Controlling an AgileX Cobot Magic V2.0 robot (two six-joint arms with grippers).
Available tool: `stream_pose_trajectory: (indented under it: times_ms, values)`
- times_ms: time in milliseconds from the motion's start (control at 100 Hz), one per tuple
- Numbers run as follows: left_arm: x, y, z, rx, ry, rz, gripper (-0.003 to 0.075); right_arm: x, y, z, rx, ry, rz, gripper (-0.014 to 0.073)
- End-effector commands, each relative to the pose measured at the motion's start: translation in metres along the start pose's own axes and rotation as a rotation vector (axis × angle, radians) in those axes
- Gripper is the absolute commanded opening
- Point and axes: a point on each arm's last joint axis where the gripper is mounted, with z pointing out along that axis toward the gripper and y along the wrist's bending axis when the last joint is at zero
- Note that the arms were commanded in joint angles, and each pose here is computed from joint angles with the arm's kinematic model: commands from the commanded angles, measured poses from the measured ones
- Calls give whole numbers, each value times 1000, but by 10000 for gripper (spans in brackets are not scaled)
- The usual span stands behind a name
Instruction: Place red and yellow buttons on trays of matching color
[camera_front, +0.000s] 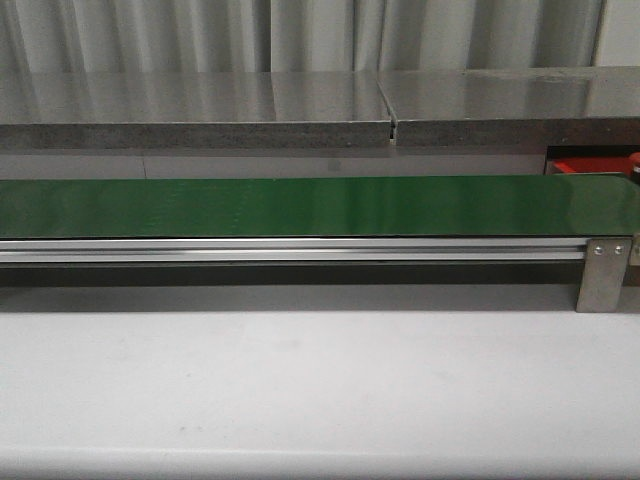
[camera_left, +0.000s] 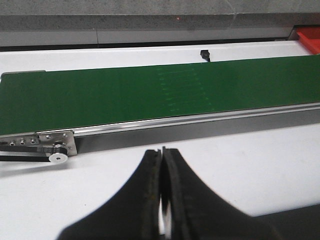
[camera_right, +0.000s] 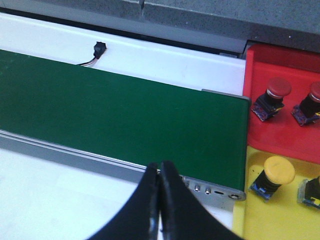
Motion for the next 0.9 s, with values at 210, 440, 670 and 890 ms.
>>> stream_pose_trajectory:
  times_ms: [210, 440, 670, 890]
  values:
    - [-13, -5, -4, 43, -95, -36, -20, 15, 8, -40, 1, -138, -15, -76]
    - [-13, -4, -1, 44, -76, -39, -20, 24, 10, -46, -4, -139, -19, -76]
    - [-27, 2, 14, -5, -144, -81, -20, 24, 10, -46, -3, -140, -19, -76]
    - [-35, 10, 46, -60, -85, -84, -20, 24, 10, -46, -3, -140, -19, -76]
